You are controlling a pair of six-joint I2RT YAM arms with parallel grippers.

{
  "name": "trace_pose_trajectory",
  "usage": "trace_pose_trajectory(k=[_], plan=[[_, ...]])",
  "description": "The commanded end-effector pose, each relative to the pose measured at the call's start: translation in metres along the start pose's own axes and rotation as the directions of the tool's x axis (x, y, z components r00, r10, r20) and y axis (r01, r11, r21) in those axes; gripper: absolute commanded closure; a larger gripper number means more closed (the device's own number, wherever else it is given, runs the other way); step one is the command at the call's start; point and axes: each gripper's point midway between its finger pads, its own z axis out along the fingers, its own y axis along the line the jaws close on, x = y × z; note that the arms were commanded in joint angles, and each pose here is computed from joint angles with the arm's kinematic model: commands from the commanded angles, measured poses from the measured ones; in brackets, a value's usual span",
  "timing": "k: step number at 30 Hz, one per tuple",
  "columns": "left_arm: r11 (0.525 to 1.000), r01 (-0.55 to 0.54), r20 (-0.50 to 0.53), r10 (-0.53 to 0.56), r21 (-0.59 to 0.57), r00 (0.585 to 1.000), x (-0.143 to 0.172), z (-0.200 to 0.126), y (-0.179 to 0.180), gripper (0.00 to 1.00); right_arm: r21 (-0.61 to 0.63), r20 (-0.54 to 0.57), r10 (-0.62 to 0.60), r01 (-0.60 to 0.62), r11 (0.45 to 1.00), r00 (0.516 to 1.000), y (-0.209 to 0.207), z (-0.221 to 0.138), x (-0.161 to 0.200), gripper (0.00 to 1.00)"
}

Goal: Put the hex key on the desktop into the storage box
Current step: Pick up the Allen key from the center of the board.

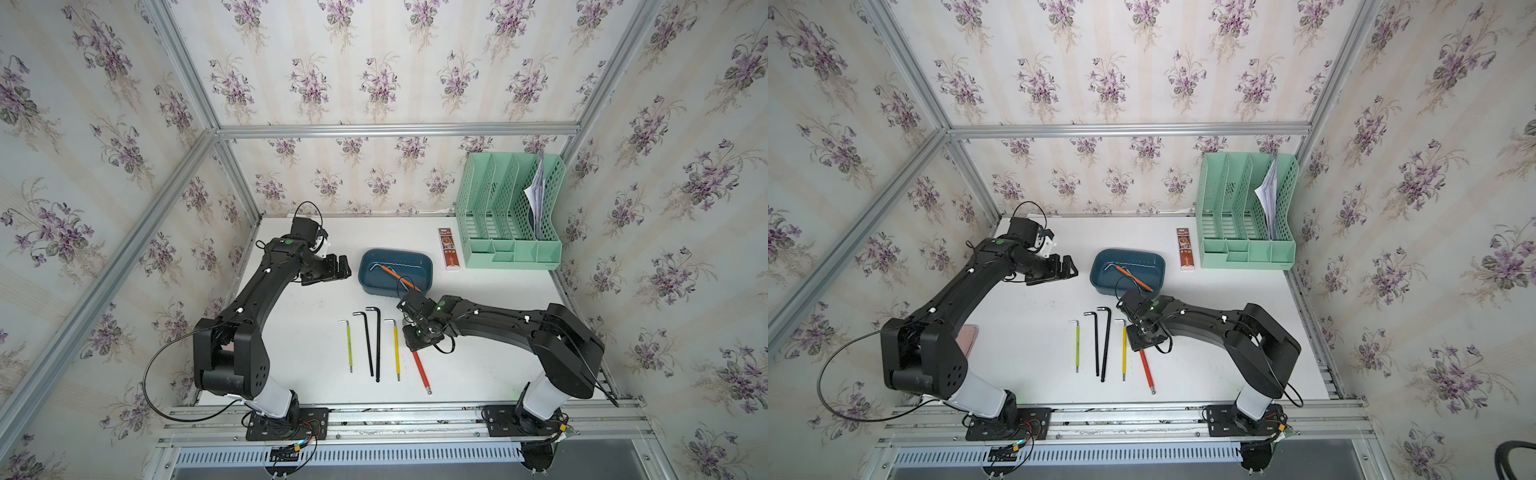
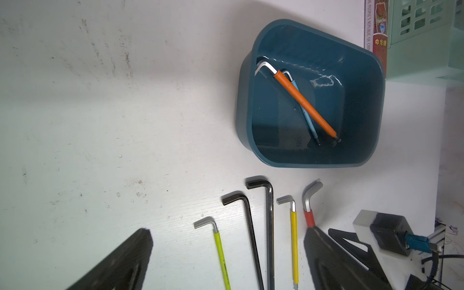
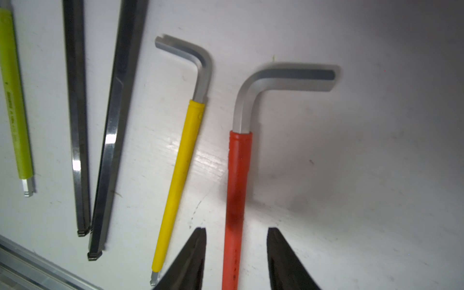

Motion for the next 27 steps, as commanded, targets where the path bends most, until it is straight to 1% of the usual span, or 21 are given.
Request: trace_pose_trajectory(k=[1, 4, 9, 14, 18, 21, 22, 23, 25, 27], plan=[[1.0, -0.009, 0.002, 0.009, -0.005, 1.0, -0.001, -0.002, 0.0, 0.01, 0.033, -0.022, 0.0, 0.001, 0.999, 1.0, -0.002, 0.002, 0.006, 0.55], [1.0, -0.01, 0.007, 0.01, -0.002, 1.0, -0.002, -0.004, -0.001, 0.01, 0.054, -0.038, -0.004, 0.006, 0.999, 0.999, -0.001, 0.006, 0.008, 0.55], [1.0, -0.011, 0.008, 0.011, 0.003, 1.0, -0.001, -0.004, -0.002, 0.01, 0.128, -0.064, 0.0, 0.008, 0.992, 0.998, -0.007, 0.017, 0.017, 0.57], [1.0, -0.006, -0.002, 0.006, 0.003, 1.0, 0.001, -0.001, -0.001, 0.01, 0.169, -0.074, 0.007, 0.005, 0.986, 0.997, -0.014, 0.026, 0.027, 0.62], [1.0, -0.006, 0.002, 0.006, -0.003, 1.0, 0.0, -0.001, 0.0, 0.01, 0.177, -0.061, 0.009, 0.002, 0.984, 0.998, -0.019, 0.026, 0.03, 0.74], [1.0, -0.006, 0.0, 0.006, -0.006, 1.0, 0.0, 0.0, 0.001, 0.01, 0.193, -0.037, 0.003, 0.004, 0.981, 0.999, -0.022, 0.021, 0.026, 0.87], [1.0, -0.005, -0.001, 0.005, -0.005, 1.0, 0.001, 0.0, 0.001, 0.01, 0.185, -0.018, -0.007, 0.011, 0.983, 1.0, -0.021, 0.018, 0.022, 0.93], [1.0, -0.005, -0.001, 0.005, -0.006, 1.0, 0.0, 0.001, 0.001, 0.01, 0.168, -0.003, -0.016, 0.016, 0.986, 1.0, -0.018, 0.015, 0.02, 0.96], [1.0, -0.004, -0.005, 0.004, -0.005, 1.0, 0.001, 0.001, 0.001, 0.01, 0.152, 0.059, -0.014, 0.005, 0.988, 0.998, -0.017, 0.002, 0.011, 1.0], [1.0, -0.002, -0.006, 0.002, -0.007, 1.0, 0.001, 0.001, 0.002, 0.01, 0.124, 0.123, -0.025, 0.01, 0.992, 0.992, -0.012, -0.014, 0.0, 1.0]])
